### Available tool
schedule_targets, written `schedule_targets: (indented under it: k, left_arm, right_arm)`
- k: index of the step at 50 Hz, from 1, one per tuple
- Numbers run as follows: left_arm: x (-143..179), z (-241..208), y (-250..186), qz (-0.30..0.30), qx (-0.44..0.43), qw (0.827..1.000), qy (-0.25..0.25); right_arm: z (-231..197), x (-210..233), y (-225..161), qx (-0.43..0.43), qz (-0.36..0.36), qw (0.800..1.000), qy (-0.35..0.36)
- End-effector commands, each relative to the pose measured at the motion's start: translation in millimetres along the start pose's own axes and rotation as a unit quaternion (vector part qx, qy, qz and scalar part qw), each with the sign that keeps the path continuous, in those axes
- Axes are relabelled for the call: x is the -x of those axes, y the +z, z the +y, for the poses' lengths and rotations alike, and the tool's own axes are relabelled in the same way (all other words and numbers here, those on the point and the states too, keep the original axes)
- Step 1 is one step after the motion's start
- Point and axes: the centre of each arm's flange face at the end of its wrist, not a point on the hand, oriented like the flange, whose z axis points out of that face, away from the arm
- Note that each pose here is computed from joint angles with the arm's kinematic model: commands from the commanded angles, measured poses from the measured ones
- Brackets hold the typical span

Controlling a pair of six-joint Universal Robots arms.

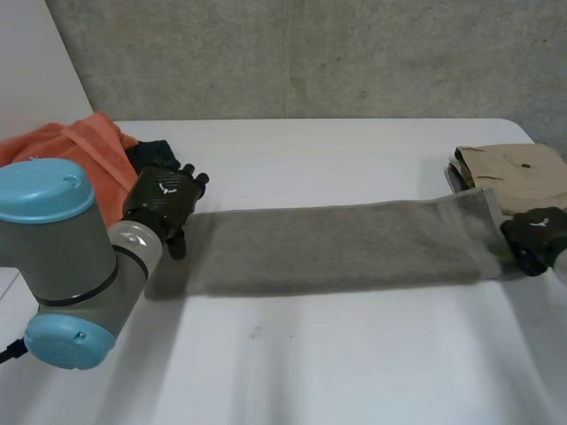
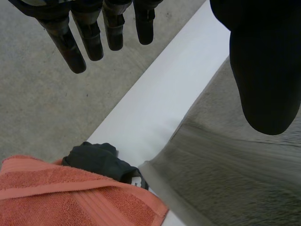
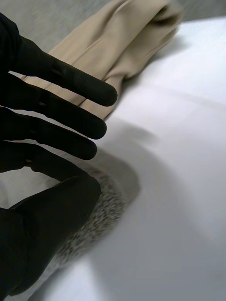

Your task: Fold the laundry.

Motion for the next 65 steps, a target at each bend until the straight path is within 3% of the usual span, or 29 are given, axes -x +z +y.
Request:
schedule_targets:
  k: [1,9,19,28,45,50,58,65]
  left_arm:
    - [7,-9,-6,-0.010,-0.012,1.000,-0.001]
    - [10,-10,-13,-0.014,-0.013,1.000,-0.002]
    - [11,-9,-20,-0.014,-0.010,1.000,-0.013]
    - [9,-9,-27,-0.007,-0.012,0.999,-0.042]
    - [5,-6,-26,-0.002,-0.008,0.999,-0.045]
    - [6,-6,-26,-0.003,-0.008,0.999,-0.045]
    - [9,-11,-29,-0.007,-0.016,0.999,-0.046]
    - [12,-13,-33,-0.012,-0.019,0.999,-0.047]
  right_arm:
    - [21,-57,-4,0.037,0.075,0.996,-0.007]
    - [20,-99,-15,0.054,0.126,0.989,-0.058]
    - [-42,-37,-26,-0.049,0.036,0.998,-0.030]
    - [-26,-2,-33,-0.066,-0.054,0.996,-0.023]
    - [14,6,-4,-0.050,-0.051,0.996,-0.061]
    - [16,-10,3,-0.053,-0.012,0.996,-0.066]
    - [35,-66,-1,0.015,0.093,0.993,-0.071]
    - [10,-92,-12,-0.004,0.143,0.983,-0.114]
